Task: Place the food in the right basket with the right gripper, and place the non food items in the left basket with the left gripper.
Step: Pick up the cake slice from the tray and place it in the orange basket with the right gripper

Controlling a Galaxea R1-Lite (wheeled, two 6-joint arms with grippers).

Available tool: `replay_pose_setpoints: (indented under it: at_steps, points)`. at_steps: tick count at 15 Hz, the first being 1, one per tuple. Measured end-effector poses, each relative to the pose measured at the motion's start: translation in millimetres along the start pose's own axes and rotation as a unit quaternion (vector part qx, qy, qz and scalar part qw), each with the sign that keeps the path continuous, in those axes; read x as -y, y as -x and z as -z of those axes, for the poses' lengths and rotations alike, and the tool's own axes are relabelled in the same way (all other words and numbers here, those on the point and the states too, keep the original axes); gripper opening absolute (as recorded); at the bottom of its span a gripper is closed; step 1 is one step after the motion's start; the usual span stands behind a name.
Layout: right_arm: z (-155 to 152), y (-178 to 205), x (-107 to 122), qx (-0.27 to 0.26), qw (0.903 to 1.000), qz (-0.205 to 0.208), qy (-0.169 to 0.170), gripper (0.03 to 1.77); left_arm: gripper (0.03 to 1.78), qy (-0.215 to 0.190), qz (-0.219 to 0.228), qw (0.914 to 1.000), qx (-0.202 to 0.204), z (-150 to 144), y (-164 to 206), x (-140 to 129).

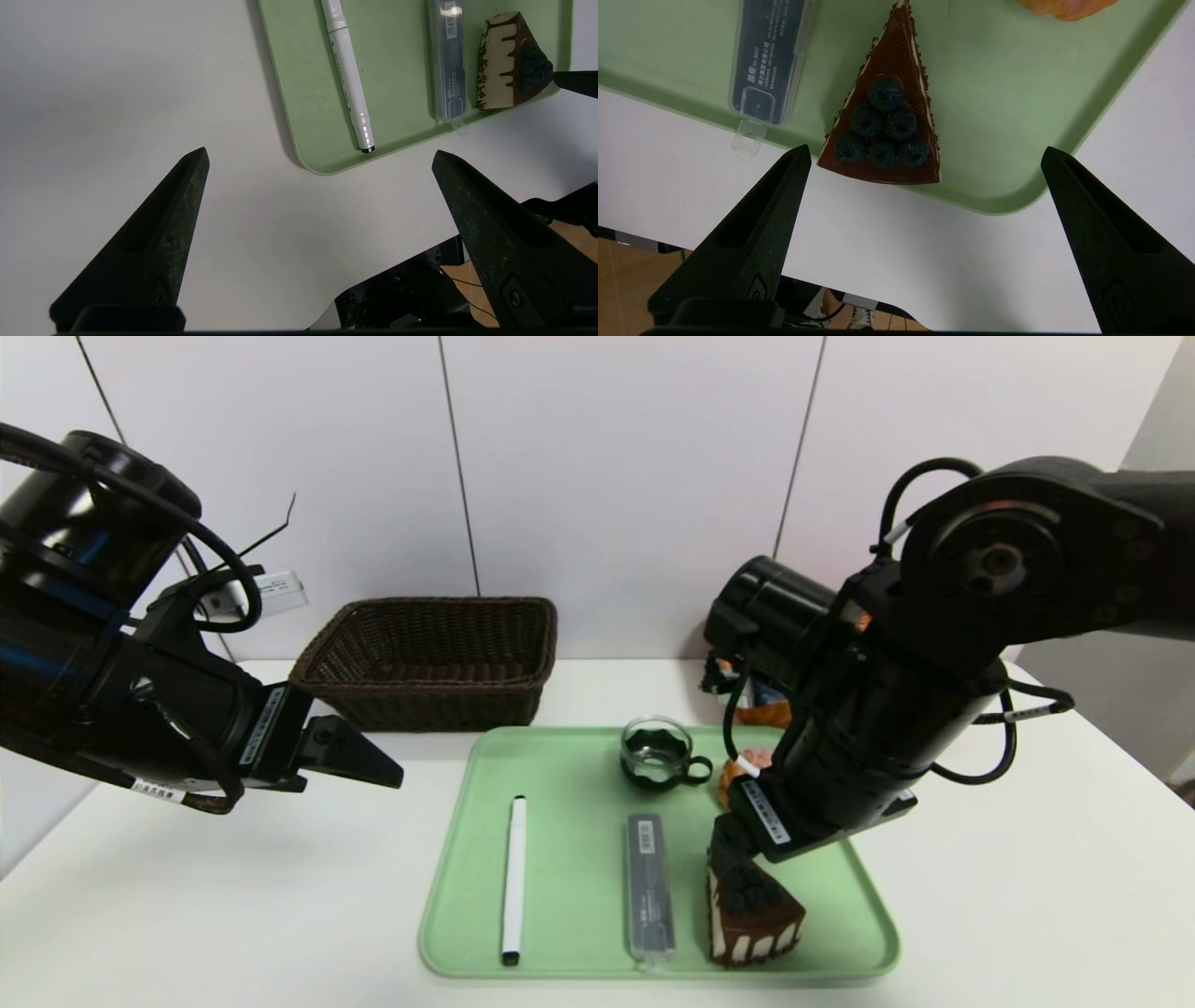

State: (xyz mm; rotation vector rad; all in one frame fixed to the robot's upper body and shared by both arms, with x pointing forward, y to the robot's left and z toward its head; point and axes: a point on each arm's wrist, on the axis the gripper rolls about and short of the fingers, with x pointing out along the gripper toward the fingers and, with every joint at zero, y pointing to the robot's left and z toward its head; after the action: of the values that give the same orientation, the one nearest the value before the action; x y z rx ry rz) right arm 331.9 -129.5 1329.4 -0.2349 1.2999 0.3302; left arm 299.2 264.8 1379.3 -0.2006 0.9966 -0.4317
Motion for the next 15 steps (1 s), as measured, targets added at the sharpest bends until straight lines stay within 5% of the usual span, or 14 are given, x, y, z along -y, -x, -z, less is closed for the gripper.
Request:
replay_pose_setpoints:
  at_steps: [15]
  points:
    - [-24,-72,-8,-0.088,0.9949,0.011,-0.049,1.71,1.69,0.002,-0.002,1.0000,-0.008,-1,-5,-2]
